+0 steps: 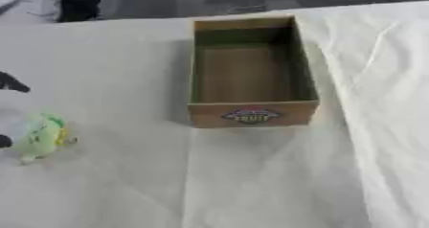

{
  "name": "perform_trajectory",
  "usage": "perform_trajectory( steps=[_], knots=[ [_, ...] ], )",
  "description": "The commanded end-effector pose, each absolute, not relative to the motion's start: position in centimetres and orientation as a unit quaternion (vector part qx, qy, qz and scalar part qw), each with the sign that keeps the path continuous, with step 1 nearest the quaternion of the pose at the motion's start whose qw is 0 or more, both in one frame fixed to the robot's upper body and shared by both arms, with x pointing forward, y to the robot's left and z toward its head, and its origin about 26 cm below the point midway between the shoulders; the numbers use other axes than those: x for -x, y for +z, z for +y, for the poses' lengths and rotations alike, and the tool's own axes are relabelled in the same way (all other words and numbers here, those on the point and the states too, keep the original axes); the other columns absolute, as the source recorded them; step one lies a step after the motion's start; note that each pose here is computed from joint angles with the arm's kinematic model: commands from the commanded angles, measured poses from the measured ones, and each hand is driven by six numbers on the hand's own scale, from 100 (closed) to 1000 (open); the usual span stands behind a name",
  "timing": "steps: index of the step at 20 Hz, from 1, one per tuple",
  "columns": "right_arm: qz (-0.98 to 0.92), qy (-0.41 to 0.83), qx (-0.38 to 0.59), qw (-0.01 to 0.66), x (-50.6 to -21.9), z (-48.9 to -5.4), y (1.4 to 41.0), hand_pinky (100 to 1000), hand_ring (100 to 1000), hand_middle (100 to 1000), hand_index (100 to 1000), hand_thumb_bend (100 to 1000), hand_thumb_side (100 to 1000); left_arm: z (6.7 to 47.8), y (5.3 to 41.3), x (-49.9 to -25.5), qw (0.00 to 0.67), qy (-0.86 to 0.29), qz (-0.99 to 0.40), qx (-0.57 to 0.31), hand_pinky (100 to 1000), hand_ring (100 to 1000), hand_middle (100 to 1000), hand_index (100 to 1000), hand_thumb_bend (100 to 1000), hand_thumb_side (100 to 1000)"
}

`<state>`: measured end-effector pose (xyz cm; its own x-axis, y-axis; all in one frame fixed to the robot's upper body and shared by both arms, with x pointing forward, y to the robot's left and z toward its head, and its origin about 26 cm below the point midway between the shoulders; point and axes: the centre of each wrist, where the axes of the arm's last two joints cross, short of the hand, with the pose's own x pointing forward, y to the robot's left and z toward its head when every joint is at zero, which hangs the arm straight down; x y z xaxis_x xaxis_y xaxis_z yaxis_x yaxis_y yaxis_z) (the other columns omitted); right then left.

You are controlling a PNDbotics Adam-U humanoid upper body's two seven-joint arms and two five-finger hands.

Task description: Pick up objects on the table and place them in the box.

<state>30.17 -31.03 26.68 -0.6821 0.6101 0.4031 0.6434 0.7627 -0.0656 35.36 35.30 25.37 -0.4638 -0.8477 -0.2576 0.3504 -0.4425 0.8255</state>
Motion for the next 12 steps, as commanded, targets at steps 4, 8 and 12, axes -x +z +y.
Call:
perform_trajectory(
  steps=[4, 8, 12],
  knots=[
    [-0.92, -0.032, 0.341, 0.189, -29.9, -31.0, 27.6, 809, 881, 729, 785, 100, 1000, 35.6, 25.0, -35.8, 0.393, -0.782, -0.333, -0.35, 778, 906, 901, 1000, 893, 704],
    [-0.921, -0.032, 0.339, 0.189, -29.9, -31.0, 27.6, 809, 881, 728, 785, 100, 1000, 35.5, 24.7, -36.1, 0.395, -0.78, -0.324, -0.362, 765, 903, 889, 1000, 880, 719],
    [-0.921, -0.033, 0.338, 0.189, -29.9, -30.9, 27.6, 809, 881, 727, 784, 100, 1000, 35.5, 24.2, -36.5, 0.397, -0.776, -0.326, -0.366, 759, 899, 880, 1000, 839, 726]
  ],
)
